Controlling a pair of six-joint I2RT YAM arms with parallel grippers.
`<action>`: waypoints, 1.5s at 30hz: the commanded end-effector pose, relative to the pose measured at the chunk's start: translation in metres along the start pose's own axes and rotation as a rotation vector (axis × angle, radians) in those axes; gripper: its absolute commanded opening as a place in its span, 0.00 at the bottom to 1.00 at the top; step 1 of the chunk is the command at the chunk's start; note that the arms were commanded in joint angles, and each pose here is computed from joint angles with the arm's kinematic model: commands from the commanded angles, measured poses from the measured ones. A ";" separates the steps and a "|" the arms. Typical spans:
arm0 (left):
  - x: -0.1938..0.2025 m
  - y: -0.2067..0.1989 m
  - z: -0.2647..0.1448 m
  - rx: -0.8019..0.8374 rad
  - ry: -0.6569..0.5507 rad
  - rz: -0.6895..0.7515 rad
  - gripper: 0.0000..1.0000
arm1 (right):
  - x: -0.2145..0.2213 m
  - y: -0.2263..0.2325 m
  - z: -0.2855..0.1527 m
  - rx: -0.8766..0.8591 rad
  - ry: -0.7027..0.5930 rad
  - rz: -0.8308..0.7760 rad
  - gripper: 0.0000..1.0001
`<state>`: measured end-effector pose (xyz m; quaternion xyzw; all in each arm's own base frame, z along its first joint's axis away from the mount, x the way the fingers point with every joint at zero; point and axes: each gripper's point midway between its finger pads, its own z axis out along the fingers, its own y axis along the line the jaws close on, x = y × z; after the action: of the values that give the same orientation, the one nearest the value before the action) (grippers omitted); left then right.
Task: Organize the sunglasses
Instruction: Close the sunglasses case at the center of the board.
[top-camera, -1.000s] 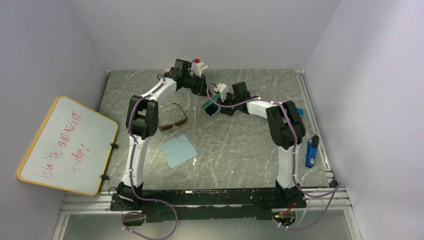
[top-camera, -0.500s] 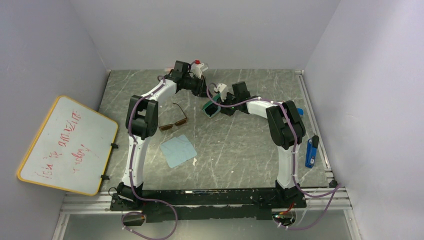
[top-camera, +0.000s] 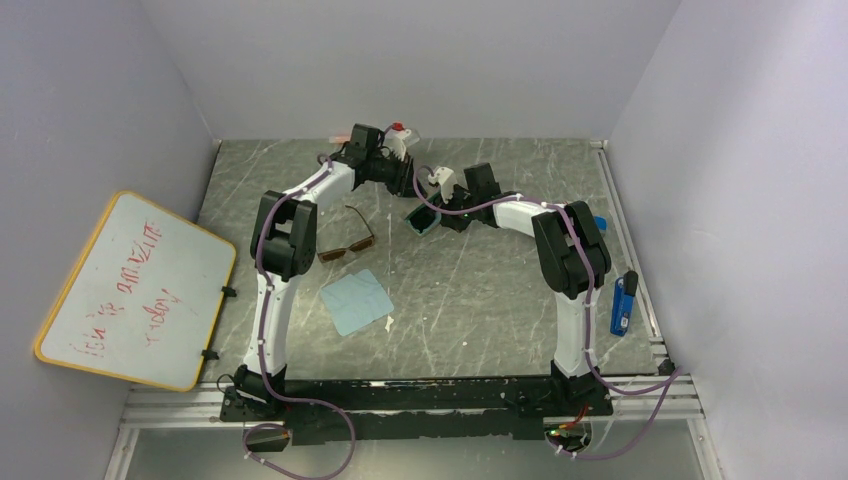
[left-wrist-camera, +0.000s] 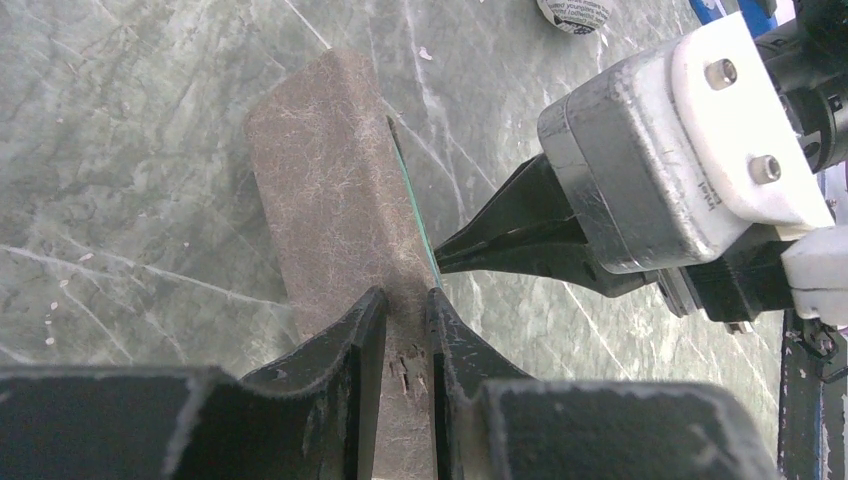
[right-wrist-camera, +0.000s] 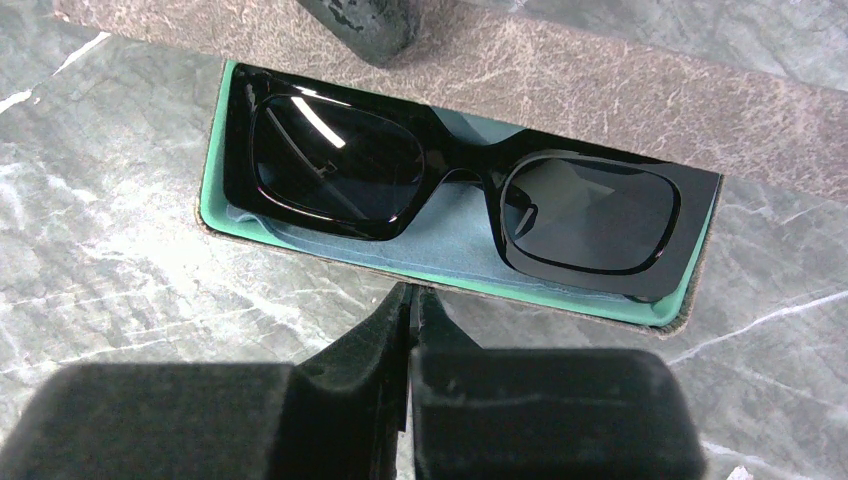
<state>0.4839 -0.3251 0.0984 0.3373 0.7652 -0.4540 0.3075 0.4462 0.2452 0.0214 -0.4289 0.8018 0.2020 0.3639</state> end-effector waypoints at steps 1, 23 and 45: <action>0.071 -0.007 0.025 -0.005 0.176 -0.113 0.24 | -0.025 -0.001 -0.002 -0.004 -0.056 -0.029 0.05; 0.040 -0.031 0.016 0.016 0.138 -0.075 0.38 | -0.045 0.000 -0.023 0.001 -0.071 -0.056 0.09; 0.003 0.001 0.003 -0.422 0.218 0.299 0.96 | -0.090 0.013 -0.178 0.213 -0.153 -0.178 1.00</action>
<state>0.4712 -0.3218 0.0702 0.3783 0.8294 -0.2800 0.3009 0.4058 0.2037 0.1856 -0.4553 0.7481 0.1372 0.4628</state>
